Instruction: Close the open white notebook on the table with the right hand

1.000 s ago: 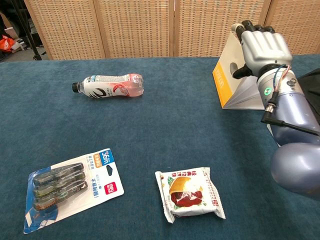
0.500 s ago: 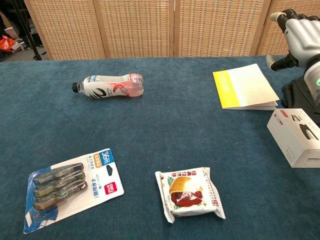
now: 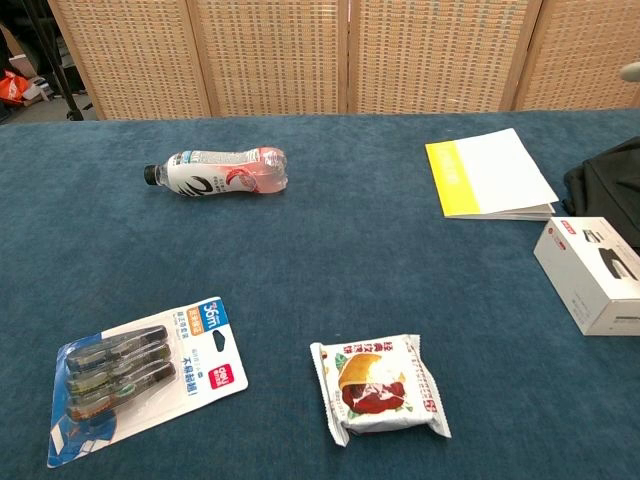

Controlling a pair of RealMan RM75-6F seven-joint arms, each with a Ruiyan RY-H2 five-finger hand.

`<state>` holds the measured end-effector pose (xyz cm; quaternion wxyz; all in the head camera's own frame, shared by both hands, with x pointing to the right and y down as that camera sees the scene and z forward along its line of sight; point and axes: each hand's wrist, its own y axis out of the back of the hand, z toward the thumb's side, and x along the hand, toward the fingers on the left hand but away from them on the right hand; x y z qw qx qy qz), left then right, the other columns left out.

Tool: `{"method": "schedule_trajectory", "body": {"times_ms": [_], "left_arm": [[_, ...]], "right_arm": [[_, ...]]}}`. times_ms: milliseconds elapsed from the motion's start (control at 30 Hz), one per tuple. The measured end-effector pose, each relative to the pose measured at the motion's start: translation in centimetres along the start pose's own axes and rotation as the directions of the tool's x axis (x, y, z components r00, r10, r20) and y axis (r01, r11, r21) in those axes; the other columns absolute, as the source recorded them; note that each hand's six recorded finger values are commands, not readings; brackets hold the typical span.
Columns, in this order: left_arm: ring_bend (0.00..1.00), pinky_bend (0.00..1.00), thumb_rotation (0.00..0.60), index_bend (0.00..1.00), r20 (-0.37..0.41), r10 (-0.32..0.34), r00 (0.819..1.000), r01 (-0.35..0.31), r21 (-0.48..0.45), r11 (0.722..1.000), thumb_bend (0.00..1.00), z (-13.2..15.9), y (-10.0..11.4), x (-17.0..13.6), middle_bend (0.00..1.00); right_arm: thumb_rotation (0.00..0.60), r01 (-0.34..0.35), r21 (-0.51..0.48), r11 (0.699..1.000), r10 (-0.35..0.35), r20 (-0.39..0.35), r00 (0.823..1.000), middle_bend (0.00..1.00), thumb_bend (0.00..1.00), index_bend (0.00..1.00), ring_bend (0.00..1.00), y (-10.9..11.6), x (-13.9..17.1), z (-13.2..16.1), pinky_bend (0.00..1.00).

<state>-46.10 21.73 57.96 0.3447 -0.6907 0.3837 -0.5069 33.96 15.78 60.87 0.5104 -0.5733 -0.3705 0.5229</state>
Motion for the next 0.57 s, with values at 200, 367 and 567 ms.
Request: {"method": "schedule_trajectory", "body": {"times_ms": [200, 367, 567], "left_arm": [[0.00, 0.08, 0.553, 0.00, 0.001, 0.001, 1.000, -0.001, 0.019, 1.000, 0.07, 0.3, -0.3, 0.0, 0.00], [0.00, 0.08, 0.553, 0.00, -0.012, 0.001, 1.000, -0.001, 0.026, 1.000, 0.07, 0.1, -0.5, 0.2, 0.00], [0.00, 0.08, 0.553, 0.00, -0.023, 0.019, 1.000, -0.019, 0.026, 0.999, 0.07, -0.2, -0.1, 0.1, 0.00]], "right_arm": [[0.600, -0.008, 0.013, 1.000, 0.008, 0.022, 1.000, 0.00, 0.36, 0.00, 0.00, 0.2, 3.5, -2.8, 0.00], [0.600, 0.026, 0.029, 0.999, -0.027, 0.028, 0.999, 0.00, 0.36, 0.00, 0.00, 0.8, 5.9, -4.1, 0.00], [0.600, 0.040, 0.052, 0.998, -0.039, -0.015, 0.999, 0.00, 0.36, 0.00, 0.00, 0.9, 8.2, -4.1, 0.00]]}}
